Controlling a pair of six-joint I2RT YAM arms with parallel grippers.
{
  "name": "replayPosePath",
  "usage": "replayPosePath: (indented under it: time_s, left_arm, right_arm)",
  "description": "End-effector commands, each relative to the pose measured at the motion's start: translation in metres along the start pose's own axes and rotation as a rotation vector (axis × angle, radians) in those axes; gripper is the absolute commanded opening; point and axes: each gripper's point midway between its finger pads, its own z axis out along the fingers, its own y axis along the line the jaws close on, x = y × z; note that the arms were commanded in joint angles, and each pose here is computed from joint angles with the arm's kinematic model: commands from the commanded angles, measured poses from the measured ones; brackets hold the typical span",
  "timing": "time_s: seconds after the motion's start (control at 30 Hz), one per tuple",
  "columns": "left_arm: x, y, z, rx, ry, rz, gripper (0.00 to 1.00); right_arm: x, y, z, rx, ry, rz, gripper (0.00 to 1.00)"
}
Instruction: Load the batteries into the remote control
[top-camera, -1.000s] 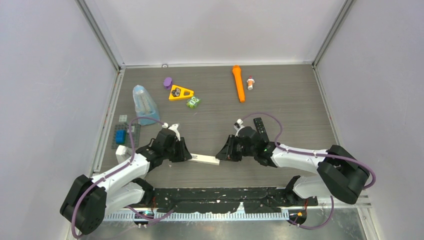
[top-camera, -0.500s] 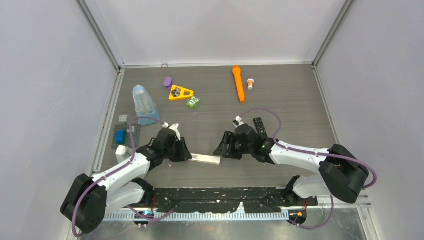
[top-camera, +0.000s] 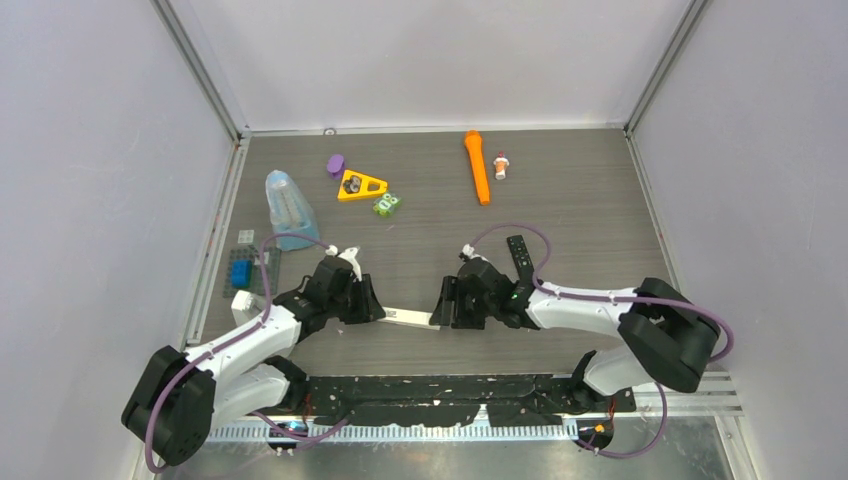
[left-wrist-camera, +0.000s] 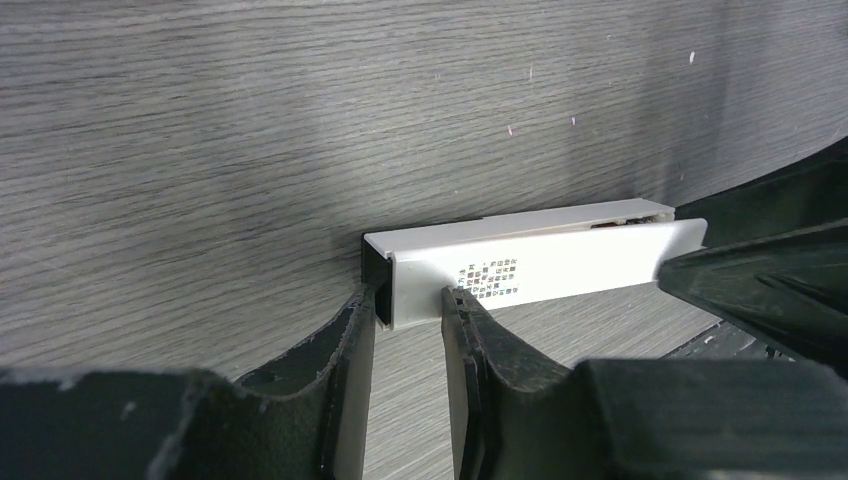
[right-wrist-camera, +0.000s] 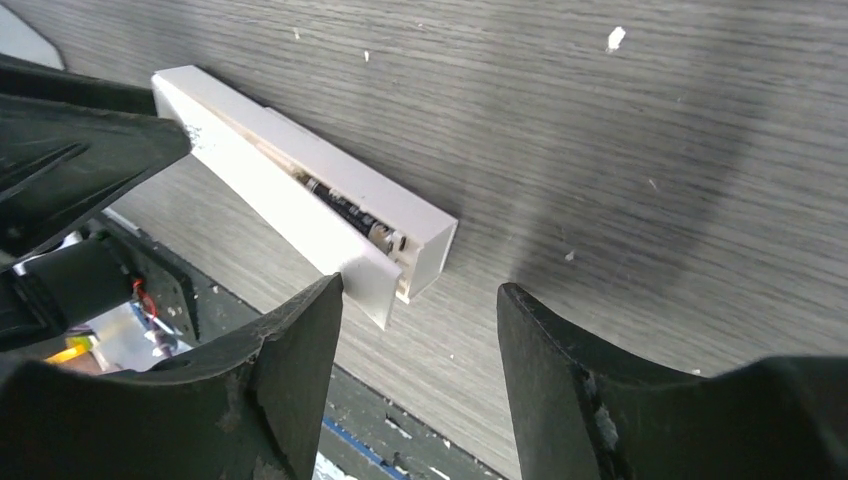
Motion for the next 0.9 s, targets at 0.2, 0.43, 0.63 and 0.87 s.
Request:
replayPosePath:
  time_s: [0.2,0.43,0.63,0.87]
  left_arm:
    - [0.033,0.021,0.0,-0.074,0.122,-0.008,0.31]
    - [0.035,0.021,0.001,-0.07,0.126,-0.008,0.31]
    - [0.036,0.022,0.001,-0.07,0.126,-0.007,0.31]
    - [0.036,0.022,0.001,-0.07,0.126,-0.006,0.31]
  right_arm:
    - [-0.005,0.011,0.023,0.044,-0.021,-0.049,0.63]
    - [0.005,-0.004,0.032,0.102,-0.008,-0.036,0.6]
    - [0.007,-0.017,0.037,0.148,-0.019,-0.012,0.51]
    - [0.013,-0.025,0.042,0.157,-0.01,0.022,0.34]
